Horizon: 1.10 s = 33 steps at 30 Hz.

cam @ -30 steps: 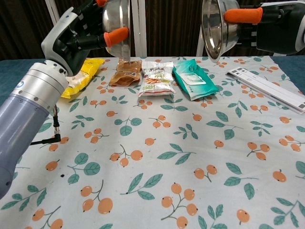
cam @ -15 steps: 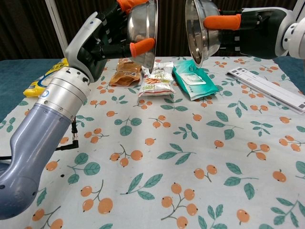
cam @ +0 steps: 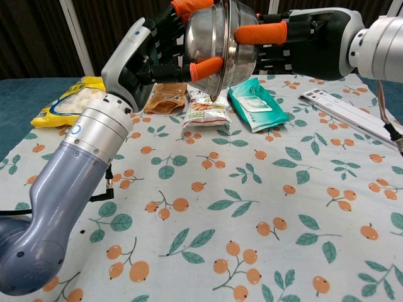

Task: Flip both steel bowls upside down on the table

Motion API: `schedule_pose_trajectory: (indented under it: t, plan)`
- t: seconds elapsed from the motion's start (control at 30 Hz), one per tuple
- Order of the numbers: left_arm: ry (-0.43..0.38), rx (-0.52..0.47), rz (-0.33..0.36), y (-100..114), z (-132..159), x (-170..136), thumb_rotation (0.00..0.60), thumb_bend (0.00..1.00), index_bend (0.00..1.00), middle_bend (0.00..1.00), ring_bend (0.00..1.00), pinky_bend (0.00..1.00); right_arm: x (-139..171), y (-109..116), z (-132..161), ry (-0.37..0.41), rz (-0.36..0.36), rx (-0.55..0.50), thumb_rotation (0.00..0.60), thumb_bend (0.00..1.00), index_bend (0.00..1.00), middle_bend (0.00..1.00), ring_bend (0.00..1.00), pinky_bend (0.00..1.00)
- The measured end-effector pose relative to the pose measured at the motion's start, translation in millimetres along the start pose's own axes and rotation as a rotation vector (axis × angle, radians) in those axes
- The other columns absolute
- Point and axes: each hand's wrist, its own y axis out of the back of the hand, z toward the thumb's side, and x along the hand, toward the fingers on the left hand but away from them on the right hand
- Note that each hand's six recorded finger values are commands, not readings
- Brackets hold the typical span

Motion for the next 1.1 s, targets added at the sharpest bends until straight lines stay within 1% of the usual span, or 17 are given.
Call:
schedule_pose_trajectory:
  t: [0.13, 0.33, 0.43, 0.6, 0.77, 0.93, 1.03, 1.1]
  plan:
    - [-0.01, 0.014, 0.0, 2, 1, -1, 0.6, 0.07, 0.31, 0.17, 0.11, 0.37, 1, 4, 0, -0.002, -0.015, -0.001, 0.6, 0.05, 0.42, 0.32, 0.37, 0.09]
    - [-0.035, 0.038, 0.024, 21, 4, -2, 0.6, 0.07, 0.31, 0.17, 0.11, 0.37, 6, 24, 2, 0.004, -0.067, -0.02, 0.6, 0.05, 0.42, 0.32, 0.37, 0.09]
    - [-0.029, 0.037, 0.021, 23, 3, -6, 0.6, 0.07, 0.31, 0.17, 0.11, 0.37, 8, 30, 2, 0.005, -0.077, -0.028, 0.6, 0.05, 0.42, 0.32, 0.37, 0.09]
    - [-0.022, 0.033, 0.005, 16, 1, -10, 0.6, 0.07, 0.31, 0.17, 0.11, 0.37, 9, 25, -1, -0.002, -0.055, -0.021, 0.6, 0.05, 0.42, 0.32, 0.37, 0.09]
    - [-0.046, 0.021, -0.002, 7, 6, -6, 0.6, 0.06, 0.31, 0.17, 0.11, 0.37, 9, 14, -4, -0.012, -0.019, -0.008, 0.6, 0.05, 0.42, 0.32, 0.37, 0.09]
    - [-0.073, 0.016, -0.001, -5, 13, -3, 0.6, 0.06, 0.31, 0.17, 0.11, 0.37, 7, 5, -12, -0.028, 0.006, -0.021, 0.6, 0.05, 0.42, 0.32, 0.37, 0.09]
    - [-0.076, 0.042, -0.014, -9, 12, -4, 0.6, 0.06, 0.31, 0.17, 0.11, 0.37, 8, 6, -13, -0.03, 0.006, -0.026, 0.6, 0.05, 0.42, 0.32, 0.37, 0.09]
    - [-0.072, 0.062, -0.015, -6, 10, -5, 0.6, 0.07, 0.31, 0.17, 0.11, 0.37, 9, 10, -12, -0.025, -0.007, -0.032, 0.6, 0.05, 0.42, 0.32, 0.37, 0.09]
